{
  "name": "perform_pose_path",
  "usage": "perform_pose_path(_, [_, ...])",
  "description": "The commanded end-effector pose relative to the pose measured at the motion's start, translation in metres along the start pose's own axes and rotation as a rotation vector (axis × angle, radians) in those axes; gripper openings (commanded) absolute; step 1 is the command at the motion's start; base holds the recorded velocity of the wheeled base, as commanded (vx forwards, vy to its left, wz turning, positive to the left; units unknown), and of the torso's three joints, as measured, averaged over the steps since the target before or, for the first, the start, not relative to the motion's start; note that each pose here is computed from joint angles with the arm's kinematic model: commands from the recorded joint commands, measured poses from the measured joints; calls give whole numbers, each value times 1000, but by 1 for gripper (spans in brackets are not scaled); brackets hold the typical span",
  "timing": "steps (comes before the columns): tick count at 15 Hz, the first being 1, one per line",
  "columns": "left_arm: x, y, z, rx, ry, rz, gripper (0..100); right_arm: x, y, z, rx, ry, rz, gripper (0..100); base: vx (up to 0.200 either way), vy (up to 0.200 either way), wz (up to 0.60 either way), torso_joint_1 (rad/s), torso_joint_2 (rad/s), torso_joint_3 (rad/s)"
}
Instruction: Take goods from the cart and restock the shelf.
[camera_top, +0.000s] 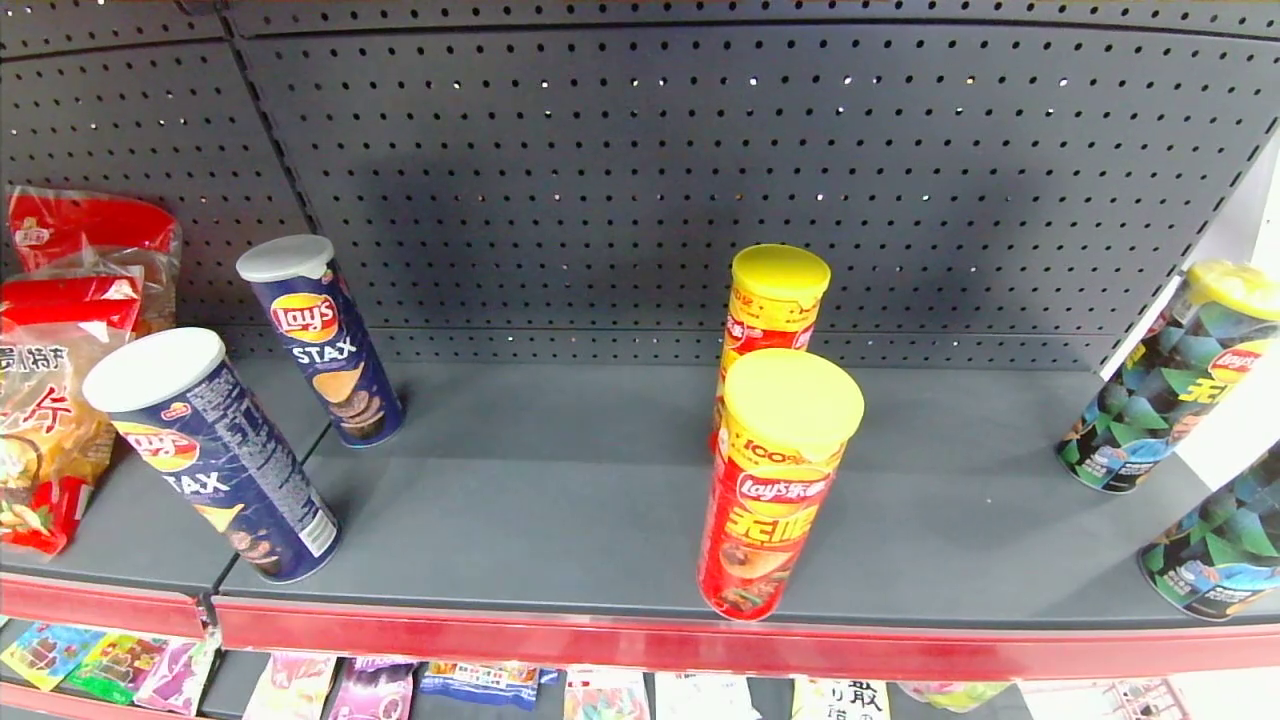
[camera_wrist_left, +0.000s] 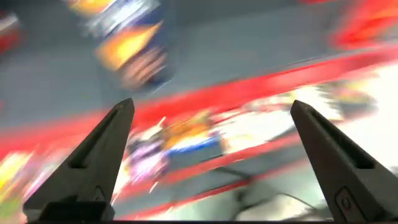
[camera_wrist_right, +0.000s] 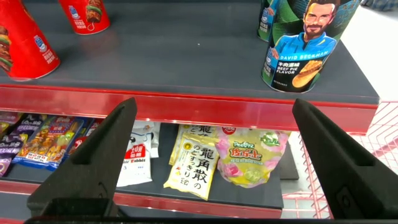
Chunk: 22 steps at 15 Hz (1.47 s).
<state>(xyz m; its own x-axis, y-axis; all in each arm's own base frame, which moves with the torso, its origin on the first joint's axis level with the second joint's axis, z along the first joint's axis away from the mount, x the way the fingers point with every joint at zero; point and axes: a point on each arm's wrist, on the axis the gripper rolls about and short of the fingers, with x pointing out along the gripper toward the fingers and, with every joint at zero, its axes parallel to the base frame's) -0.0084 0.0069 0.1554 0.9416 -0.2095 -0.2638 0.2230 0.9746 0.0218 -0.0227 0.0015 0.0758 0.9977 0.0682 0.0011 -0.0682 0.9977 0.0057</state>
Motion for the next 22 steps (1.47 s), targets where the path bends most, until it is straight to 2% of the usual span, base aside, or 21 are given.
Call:
perform_pose_path(1, [-22, 2, -47, -48, -90, 225, 100, 0, 0, 0, 0, 0, -1, 100, 0, 0, 0, 0, 0, 0])
perform_pose_path(3, [-18, 5, -53, -63, -72, 365, 100, 0, 0, 0, -1, 0, -1, 100, 0, 0, 0, 0, 0, 0])
perform_pose_path(4, [-11, 5, -59, -95, -89, 367, 100, 0, 0, 0, -4, 0, -1, 100, 0, 0, 0, 0, 0, 0])
perform_pose_path(5, [0, 4, -70, -104, -160, 304, 100, 0, 0, 0, 0, 0, -1, 100, 0, 0, 0, 0, 0, 0])
perform_pose_path(6, [2, 3, -74, -91, -255, 150, 100, 0, 0, 0, 0, 0, -1, 100, 0, 0, 0, 0, 0, 0])
perform_pose_path(7, [2, 4, -73, -84, -253, 103, 100, 0, 0, 0, 0, 0, -1, 100, 0, 0, 0, 0, 0, 0])
perform_pose_path(10, [1, 3, -73, -85, -250, 142, 100, 0, 0, 0, -1, 0, -1, 100, 0, 0, 0, 0, 0, 0])
perform_pose_path(11, [1, 4, -73, -100, -242, 261, 100, 0, 0, 0, -1, 0, -1, 100, 0, 0, 0, 0, 0, 0])
perform_pose_path(12, [3, 4, -72, -100, -214, 315, 100, 0, 0, 0, -1, 0, -1, 100, 0, 0, 0, 0, 0, 0])
perform_pose_path(13, [7, 5, -70, -93, -146, 428, 100, 0, 0, 0, -1, 0, -1, 100, 0, 0, 0, 0, 0, 0])
perform_pose_path(14, [9, 4, -68, -106, -99, 566, 100, 0, 0, 0, -1, 0, -1, 100, 0, 0, 0, 0, 0, 0])
perform_pose_path(16, [9, 0, -68, -150, -63, 771, 100, 0, 0, 0, -1, 0, -1, 100, 0, 0, 0, 0, 0, 0])
perform_pose_path(17, [8, -2, -68, -165, -74, 825, 100, 0, 0, 0, -1, 0, -1, 100, 0, 0, 0, 0, 0, 0])
perform_pose_path(18, [7, -2, -69, -172, -98, 822, 100, 0, 0, 0, -1, 0, -1, 100, 0, 0, 0, 0, 0, 0])
perform_pose_path(19, [6, -5, -72, -177, -158, 726, 100, 0, 0, 0, 0, 0, -1, 100, 0, 0, 0, 0, 0, 0])
perform_pose_path(20, [10, -7, -72, -174, -182, 585, 100, 0, 0, 0, 0, 0, -1, 100, 0, 0, 0, 0, 0, 0])
perform_pose_path(21, [14, -11, -72, -149, -232, 345, 100, 0, 0, 0, -1, 0, -1, 100, 0, 0, 0, 0, 0, 0])
perform_pose_path(22, [15, -13, -74, -119, -198, 265, 100, 0, 0, 0, -1, 0, -1, 100, 0, 0, 0, 0, 0, 0])
